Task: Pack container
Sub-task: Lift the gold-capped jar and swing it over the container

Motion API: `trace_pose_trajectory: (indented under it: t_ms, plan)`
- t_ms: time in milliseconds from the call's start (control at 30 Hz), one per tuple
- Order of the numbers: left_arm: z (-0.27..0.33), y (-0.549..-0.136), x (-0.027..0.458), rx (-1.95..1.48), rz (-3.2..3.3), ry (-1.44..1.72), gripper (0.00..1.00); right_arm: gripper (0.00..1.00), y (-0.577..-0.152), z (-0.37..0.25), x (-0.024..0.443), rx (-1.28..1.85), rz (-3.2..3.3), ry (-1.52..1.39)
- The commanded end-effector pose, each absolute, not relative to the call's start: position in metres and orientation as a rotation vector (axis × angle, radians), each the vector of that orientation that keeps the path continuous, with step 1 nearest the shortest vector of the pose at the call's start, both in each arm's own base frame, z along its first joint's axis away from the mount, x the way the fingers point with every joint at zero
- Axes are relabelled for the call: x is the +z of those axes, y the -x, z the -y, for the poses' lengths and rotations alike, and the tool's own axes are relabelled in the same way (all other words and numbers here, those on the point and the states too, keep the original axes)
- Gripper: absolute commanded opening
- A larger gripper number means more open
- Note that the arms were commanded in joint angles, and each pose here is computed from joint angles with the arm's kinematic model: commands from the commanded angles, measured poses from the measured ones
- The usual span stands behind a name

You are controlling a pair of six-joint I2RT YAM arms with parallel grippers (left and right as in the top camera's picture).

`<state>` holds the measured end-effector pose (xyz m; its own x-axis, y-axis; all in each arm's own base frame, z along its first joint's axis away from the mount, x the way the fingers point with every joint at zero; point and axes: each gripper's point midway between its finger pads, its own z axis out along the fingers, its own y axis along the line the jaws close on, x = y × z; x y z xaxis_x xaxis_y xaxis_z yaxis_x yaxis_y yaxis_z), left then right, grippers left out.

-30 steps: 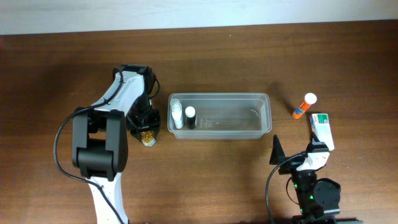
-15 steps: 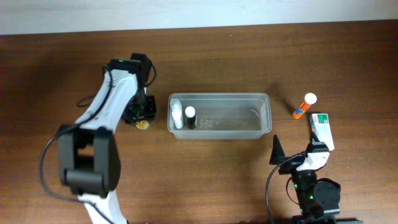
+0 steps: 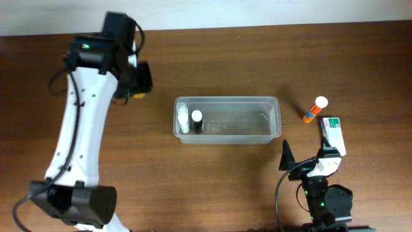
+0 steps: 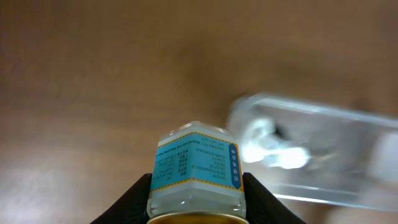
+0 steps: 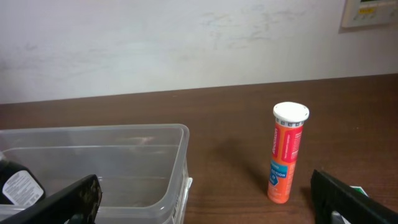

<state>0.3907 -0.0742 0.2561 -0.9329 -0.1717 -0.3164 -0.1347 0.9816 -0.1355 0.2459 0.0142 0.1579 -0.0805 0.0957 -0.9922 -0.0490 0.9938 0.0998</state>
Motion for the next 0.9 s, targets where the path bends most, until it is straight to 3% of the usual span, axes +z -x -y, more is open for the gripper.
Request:
trace_pose_trajectory:
  t_ms: [0, 500, 700, 867]
  plan:
    - [0.094, -0.390, 0.303, -0.332, -2.681, 0.190, 0.39, 0.99, -0.246, -0.014, 0.154, 0.113, -1.656, -0.035]
    - [0.152, -0.402, 0.412, -0.501, -2.300, -0.073, 0.39, 0.98, -0.246, -0.014, 0.154, 0.113, -1.656, -0.035]
    - [0.198, -0.406, 0.436, -0.547, -2.163, -0.240, 0.38, 0.98, -0.246, -0.014, 0.154, 0.113, -1.656, -0.035]
    - [0.234, -0.413, 0.429, -0.592, -2.143, -0.312, 0.37, 0.98, -0.246, -0.014, 0.154, 0.114, -1.656, -0.035]
